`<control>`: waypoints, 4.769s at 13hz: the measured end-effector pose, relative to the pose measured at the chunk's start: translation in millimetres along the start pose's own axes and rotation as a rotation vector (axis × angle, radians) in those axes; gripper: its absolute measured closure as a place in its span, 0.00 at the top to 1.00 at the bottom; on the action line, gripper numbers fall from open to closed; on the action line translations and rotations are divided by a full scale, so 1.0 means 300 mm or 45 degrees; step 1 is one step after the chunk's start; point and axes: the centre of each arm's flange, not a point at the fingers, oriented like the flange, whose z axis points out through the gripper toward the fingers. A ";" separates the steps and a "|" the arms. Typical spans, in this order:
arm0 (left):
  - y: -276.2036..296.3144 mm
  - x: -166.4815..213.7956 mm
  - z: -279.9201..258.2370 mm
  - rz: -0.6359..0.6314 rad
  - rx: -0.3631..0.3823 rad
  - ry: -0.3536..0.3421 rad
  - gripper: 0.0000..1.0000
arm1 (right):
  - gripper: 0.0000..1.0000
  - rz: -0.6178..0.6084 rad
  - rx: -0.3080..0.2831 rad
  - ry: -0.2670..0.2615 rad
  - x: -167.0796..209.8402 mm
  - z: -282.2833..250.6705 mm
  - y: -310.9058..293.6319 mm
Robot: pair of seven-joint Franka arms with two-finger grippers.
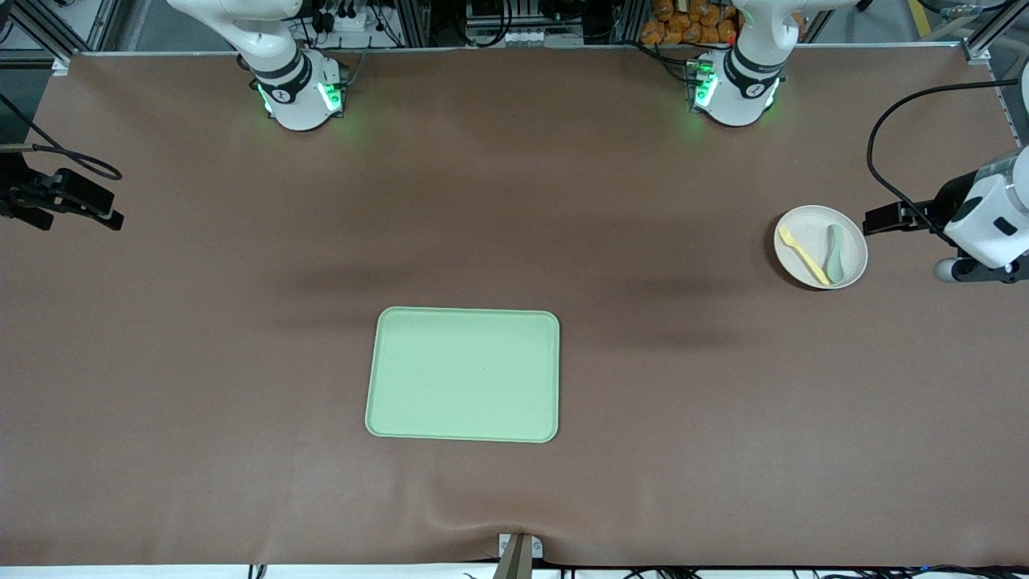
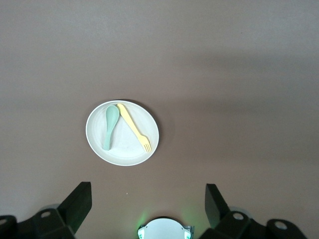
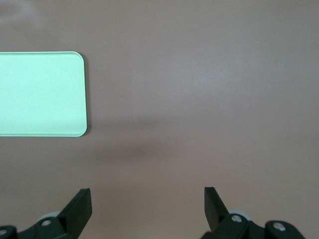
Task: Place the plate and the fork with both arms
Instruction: 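Reach the left gripper down to the rim of the white plate, then close the left gripper on the white plate's rim, then carry the white plate with the left gripper onto the green tray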
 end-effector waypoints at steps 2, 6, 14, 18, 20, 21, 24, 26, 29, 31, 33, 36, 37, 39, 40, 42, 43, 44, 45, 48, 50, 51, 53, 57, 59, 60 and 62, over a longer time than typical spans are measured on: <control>-0.018 0.018 0.056 -0.012 -0.002 0.003 1.00 | 1.00 0.000 0.000 0.000 0.000 0.000 0.000; -0.046 0.050 0.187 -0.028 -0.007 0.024 1.00 | 1.00 0.000 0.000 0.000 0.000 0.000 0.000; -0.116 0.081 0.457 -0.024 0.063 0.102 1.00 | 1.00 0.000 0.001 0.000 0.000 0.000 0.000; -0.211 0.073 0.575 0.018 0.090 0.089 1.00 | 1.00 0.000 0.001 0.000 0.000 0.000 0.000; -0.253 0.066 0.629 0.045 0.095 0.078 1.00 | 1.00 0.000 0.001 0.000 0.000 0.000 0.000; -0.286 0.059 0.662 0.065 0.090 0.074 1.00 | 1.00 0.000 0.001 0.000 0.000 0.000 0.000; -0.412 0.041 0.782 0.111 0.065 0.046 1.00 | 1.00 0.000 0.001 -0.001 0.000 0.001 0.000; -0.515 0.036 0.871 0.131 0.041 0.029 1.00 | 1.00 0.001 0.001 -0.001 0.000 0.001 0.001; -0.664 0.019 1.012 0.172 -0.001 0.008 1.00 | 1.00 0.001 0.001 -0.001 0.000 0.001 0.001; -0.700 0.013 1.086 0.189 -0.025 -0.017 1.00 | 1.00 0.001 0.001 -0.001 0.000 0.001 0.001; -0.697 0.015 1.130 0.201 -0.032 -0.040 1.00 | 1.00 0.001 0.001 -0.001 0.000 0.001 0.001; -0.687 0.006 1.182 0.227 -0.031 -0.083 1.00 | 1.00 0.001 0.001 -0.001 0.000 0.001 0.001; -0.684 -0.001 1.197 0.227 -0.036 -0.094 1.00 | 1.00 0.001 0.001 -0.001 0.000 0.001 0.001; -0.680 -0.009 1.223 0.230 -0.046 -0.111 0.95 | 1.00 0.001 0.001 -0.001 0.000 0.001 0.001; -0.678 -0.009 1.233 0.232 -0.049 -0.118 0.84 | 1.00 0.001 0.001 -0.001 0.000 0.001 0.001; -0.677 -0.009 1.243 0.233 -0.053 -0.124 0.61 | 1.00 0.001 0.001 -0.001 0.000 0.001 0.001; -0.677 -0.009 1.243 0.233 -0.053 -0.124 0.49 | 1.00 0.001 0.001 -0.001 0.000 0.001 0.001; -0.676 -0.007 1.240 0.235 -0.052 -0.121 0.38 | 1.00 0.001 0.001 -0.001 0.000 0.001 0.001; -0.675 -0.004 1.236 0.236 -0.050 -0.119 0.26 | 1.00 0.001 0.001 -0.001 0.000 0.001 0.001; -0.680 0.000 1.202 0.248 -0.042 -0.105 0.12 | 1.00 0.001 0.001 -0.001 0.000 0.001 0.001; -0.683 0.015 1.182 0.253 -0.033 -0.086 0.11 | 1.00 0.001 0.001 -0.001 0.001 0.001 0.001; -0.681 0.032 1.158 0.267 -0.026 -0.067 0.07 | 1.00 0.001 0.001 -0.001 0.001 0.001 0.001; -0.654 0.080 1.076 0.277 -0.042 -0.021 0.05 | 1.00 0.001 0.001 -0.001 0.001 0.001 0.002; -0.583 0.183 0.904 0.223 -0.176 0.079 0.05 | 1.00 0.001 0.001 -0.001 0.001 0.002 0.002; -0.518 0.234 0.816 0.213 -0.258 0.135 0.05 | 1.00 0.002 0.001 -0.002 0.001 0.002 0.003; -0.465 0.264 0.770 0.211 -0.295 0.159 0.05 | 1.00 0.003 0.001 -0.001 0.002 0.002 0.004; -0.292 0.337 0.687 0.202 -0.327 0.173 0.05 | 1.00 0.005 0.001 -0.001 0.004 0.005 0.007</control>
